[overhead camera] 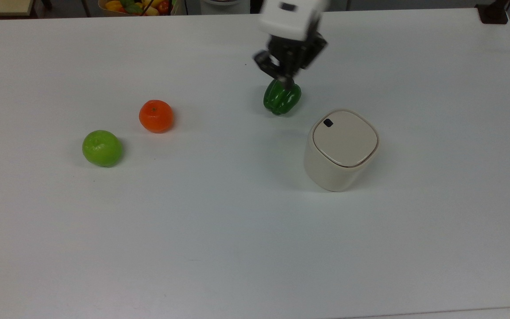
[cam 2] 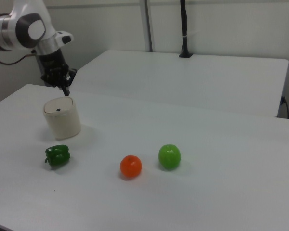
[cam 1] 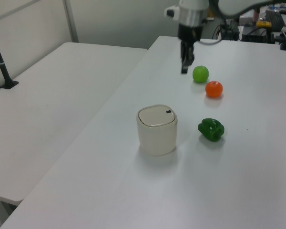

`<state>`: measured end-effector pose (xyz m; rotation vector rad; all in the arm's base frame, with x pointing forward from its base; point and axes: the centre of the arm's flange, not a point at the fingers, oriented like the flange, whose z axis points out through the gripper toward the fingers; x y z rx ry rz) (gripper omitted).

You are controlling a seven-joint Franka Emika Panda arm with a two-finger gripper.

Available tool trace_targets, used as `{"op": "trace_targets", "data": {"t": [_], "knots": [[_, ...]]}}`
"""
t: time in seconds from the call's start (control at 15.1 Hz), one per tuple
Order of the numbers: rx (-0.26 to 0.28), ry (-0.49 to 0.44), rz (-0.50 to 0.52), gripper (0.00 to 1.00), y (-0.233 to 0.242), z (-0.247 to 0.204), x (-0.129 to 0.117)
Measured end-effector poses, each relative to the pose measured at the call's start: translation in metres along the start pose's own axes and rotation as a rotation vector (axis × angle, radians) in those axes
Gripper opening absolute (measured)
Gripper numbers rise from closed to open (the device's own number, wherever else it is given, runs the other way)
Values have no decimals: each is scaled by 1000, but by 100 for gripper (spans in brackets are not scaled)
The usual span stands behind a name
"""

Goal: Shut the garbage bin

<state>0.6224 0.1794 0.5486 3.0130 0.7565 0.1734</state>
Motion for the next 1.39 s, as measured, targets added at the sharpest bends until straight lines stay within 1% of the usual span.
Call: {"op": "trace_targets", "data": {"t": [0.2, 0.33, 0.53, 0.66, 0.8, 0.93, 1.0, 1.06, 1.13, 1.19, 1.33, 1.39], "knots": [[6, -64, 116, 1, 60, -29, -41], [10, -100, 210, 1, 83, -37, -60], [14, -146, 349, 1, 115, -37, -83], [12, -148, 398, 2, 133, -38, -94], [8, -139, 439, 6, 152, -45, -108], [5, -128, 453, 23, 157, -53, -115], [4, -124, 455, 39, 157, -56, -117], [4, -123, 455, 49, 156, -57, -117], [3, -124, 454, 63, 156, -57, -117], [-5, -127, 453, 73, 156, -56, -118], [-17, -135, 450, 94, 156, -54, -118], [-19, -139, 449, 100, 156, -53, -118]]}}
